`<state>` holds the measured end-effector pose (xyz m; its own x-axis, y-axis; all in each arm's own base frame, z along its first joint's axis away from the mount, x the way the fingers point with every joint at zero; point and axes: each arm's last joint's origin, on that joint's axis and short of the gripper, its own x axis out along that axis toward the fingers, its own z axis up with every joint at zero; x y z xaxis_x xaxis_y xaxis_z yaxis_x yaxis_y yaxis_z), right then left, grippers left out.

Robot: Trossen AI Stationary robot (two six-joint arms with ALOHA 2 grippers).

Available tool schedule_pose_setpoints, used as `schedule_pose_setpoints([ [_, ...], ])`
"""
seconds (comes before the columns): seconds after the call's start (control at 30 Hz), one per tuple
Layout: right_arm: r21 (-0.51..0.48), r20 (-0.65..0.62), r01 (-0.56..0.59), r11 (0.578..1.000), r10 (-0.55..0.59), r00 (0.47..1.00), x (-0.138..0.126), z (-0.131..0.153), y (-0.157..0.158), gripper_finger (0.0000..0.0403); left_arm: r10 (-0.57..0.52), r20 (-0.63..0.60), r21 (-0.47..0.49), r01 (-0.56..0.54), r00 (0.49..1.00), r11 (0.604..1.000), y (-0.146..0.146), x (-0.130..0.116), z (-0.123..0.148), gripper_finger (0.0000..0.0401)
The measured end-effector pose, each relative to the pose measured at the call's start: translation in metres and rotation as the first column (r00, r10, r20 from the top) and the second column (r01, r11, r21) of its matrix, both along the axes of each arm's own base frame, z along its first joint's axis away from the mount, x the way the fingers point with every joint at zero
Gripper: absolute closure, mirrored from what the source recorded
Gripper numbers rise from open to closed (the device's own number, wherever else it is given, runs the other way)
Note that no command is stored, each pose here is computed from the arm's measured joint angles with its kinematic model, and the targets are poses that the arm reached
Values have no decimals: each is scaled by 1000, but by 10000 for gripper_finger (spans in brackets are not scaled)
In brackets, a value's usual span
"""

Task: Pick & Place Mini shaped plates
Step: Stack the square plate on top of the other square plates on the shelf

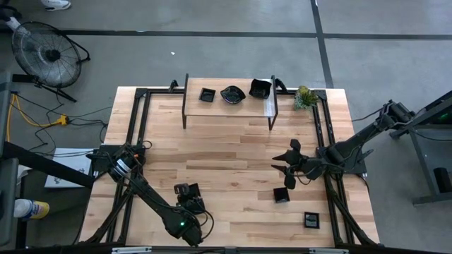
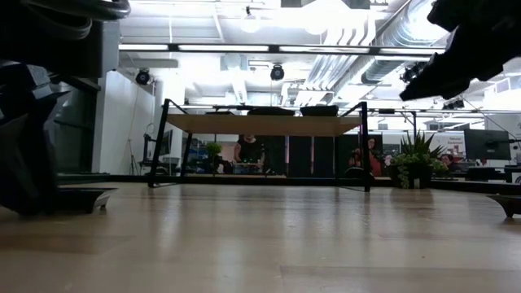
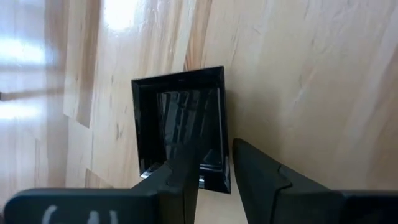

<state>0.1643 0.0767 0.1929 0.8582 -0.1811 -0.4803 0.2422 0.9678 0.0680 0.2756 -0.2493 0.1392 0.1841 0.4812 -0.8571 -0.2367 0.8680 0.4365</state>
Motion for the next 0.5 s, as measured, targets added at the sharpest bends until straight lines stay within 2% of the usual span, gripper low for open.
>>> schedule_pose_setpoints([
  [0.5, 0, 13, -20, 1000, 20, 1000, 1, 2, 1, 269, 13, -13, -22, -13, 1000, 1000, -1, 0, 0, 309],
])
